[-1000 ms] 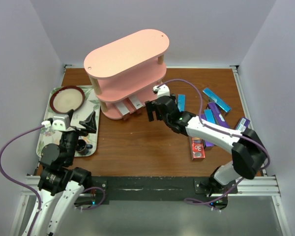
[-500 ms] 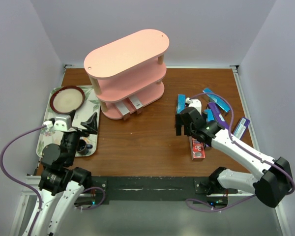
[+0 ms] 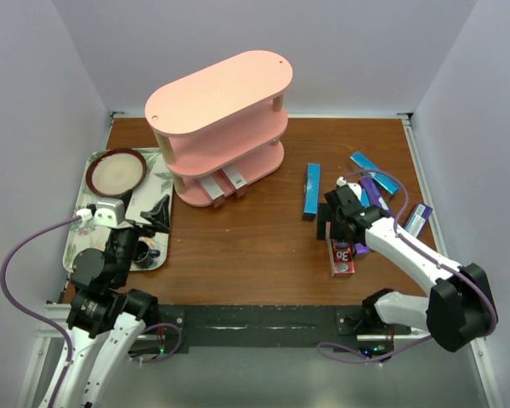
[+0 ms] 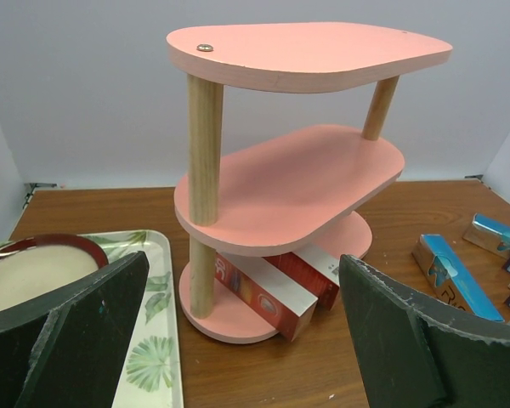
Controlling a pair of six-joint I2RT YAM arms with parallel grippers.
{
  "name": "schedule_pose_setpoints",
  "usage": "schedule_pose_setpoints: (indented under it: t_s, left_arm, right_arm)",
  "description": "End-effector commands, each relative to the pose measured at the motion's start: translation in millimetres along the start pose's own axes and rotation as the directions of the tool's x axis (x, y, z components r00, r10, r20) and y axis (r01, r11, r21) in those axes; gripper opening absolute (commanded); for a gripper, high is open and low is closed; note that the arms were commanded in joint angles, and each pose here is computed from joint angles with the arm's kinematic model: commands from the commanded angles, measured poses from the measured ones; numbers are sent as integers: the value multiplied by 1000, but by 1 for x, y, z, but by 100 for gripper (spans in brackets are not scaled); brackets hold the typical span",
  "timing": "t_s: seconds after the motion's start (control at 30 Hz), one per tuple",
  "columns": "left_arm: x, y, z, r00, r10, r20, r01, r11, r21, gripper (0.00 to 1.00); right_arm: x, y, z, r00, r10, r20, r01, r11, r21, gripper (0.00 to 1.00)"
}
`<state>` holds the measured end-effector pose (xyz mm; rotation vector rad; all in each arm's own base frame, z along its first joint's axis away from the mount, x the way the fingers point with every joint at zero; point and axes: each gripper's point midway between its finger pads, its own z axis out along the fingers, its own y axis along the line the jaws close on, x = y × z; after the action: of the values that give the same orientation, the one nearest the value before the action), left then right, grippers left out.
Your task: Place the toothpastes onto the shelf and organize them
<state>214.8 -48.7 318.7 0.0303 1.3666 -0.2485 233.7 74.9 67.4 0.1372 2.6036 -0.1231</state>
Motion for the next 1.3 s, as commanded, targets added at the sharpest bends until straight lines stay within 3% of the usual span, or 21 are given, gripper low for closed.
schedule_pose_setpoints:
  t_s: [0.0, 0.5, 0.7, 0.9, 1.07, 1.27]
  left_arm:
    - [-7, -7, 1, 999, -3, 34, 2, 999, 38, 100]
    - [-4, -9, 2, 1000, 0, 30, -2, 999, 50, 100]
    - [0, -22, 4, 1000, 8, 15, -10, 992, 125, 100]
    - [13, -49, 8, 999, 16, -38, -5, 962, 273, 100]
    - [17, -67, 9, 997, 20, -70, 7, 930, 368, 100]
    - [28, -88, 16, 988, -8, -152, 77, 887, 455, 99]
  right_arm:
    - [-2, 9, 9, 1000, -6, -7, 6, 999, -44, 98]
    - [-7, 16, 38, 996, -40, -76, 36, 998, -42, 95]
    - [-18, 16, 47, 997, -39, -69, 38, 999, -22, 94]
    - [-19, 15, 55, 996, -40, -83, 39, 999, -21, 81]
    - [-20, 14, 50, 997, -37, -73, 34, 999, -35, 60]
    - [-26, 13, 32, 999, -13, -34, 11, 998, -59, 56]
